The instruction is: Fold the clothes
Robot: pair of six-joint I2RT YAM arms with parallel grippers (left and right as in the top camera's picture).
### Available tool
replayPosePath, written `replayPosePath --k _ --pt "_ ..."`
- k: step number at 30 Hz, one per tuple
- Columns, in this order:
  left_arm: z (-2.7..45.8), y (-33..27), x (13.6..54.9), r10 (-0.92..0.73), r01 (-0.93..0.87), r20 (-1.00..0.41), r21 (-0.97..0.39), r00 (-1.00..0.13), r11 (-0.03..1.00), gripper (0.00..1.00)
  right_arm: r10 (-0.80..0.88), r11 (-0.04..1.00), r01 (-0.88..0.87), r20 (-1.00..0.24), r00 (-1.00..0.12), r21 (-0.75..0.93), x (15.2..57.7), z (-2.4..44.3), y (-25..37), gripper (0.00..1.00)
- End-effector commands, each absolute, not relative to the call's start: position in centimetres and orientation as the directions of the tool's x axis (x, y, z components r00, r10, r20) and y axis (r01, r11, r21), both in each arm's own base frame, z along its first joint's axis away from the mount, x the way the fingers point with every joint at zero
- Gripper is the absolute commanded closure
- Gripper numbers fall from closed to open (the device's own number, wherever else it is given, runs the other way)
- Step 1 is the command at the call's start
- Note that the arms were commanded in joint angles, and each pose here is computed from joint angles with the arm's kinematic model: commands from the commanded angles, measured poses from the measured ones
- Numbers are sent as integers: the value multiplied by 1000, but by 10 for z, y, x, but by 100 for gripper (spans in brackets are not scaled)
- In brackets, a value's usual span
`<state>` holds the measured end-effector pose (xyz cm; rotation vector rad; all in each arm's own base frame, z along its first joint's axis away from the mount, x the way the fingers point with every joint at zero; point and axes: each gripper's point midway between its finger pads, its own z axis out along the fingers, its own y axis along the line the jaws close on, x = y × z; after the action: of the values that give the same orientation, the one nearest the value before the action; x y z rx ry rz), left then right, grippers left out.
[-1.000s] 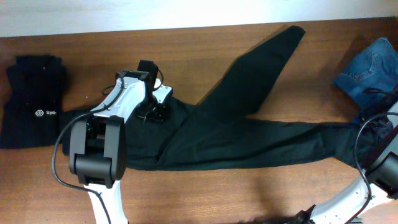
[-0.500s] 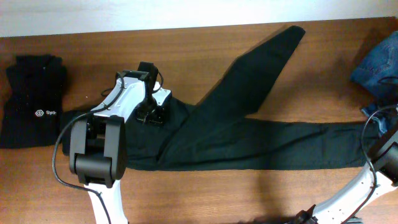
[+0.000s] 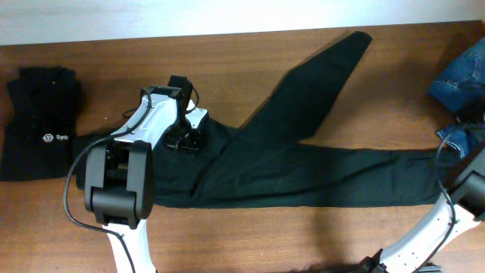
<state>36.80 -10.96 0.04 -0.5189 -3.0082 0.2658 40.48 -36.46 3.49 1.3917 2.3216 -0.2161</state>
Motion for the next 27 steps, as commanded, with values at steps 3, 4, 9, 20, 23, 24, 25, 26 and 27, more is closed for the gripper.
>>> replayPosePath --k 3,4,9,20,23,24,25,26,27 --pt "-15 -106 359 325 304 96 -187 -941 934 99 621 725 657 -610 -492 209 500 150 -298 96" --pt "-15 -106 360 325 305 92 -187 -941 934 99 603 751 620 -621 -501 229 513 158 -282 96" --pt "-16 -107 365 326 309 70 -185 -943 933 99 535 831 474 -652 -537 292 566 162 -208 96" --pt "-16 -107 365 326 308 71 -185 -943 933 99 521 852 379 -639 -565 360 628 92 -120 17" --pt "-16 -107 364 326 308 74 -185 -943 933 99 586 810 404 -605 -539 424 633 76 -126 15" --pt "-16 -107 364 326 308 74 -185 -943 933 99 605 796 394 -590 -534 459 636 71 -126 15" --pt "-16 -107 364 326 308 74 -185 -943 933 99 622 783 390 -578 -528 485 638 66 -128 15" --pt "-16 -107 364 326 308 74 -185 -943 933 99 639 768 397 -568 -518 502 639 60 -131 15" --pt "-16 -107 364 326 308 75 -185 -943 933 99 657 753 409 -560 -505 515 640 55 -136 15"
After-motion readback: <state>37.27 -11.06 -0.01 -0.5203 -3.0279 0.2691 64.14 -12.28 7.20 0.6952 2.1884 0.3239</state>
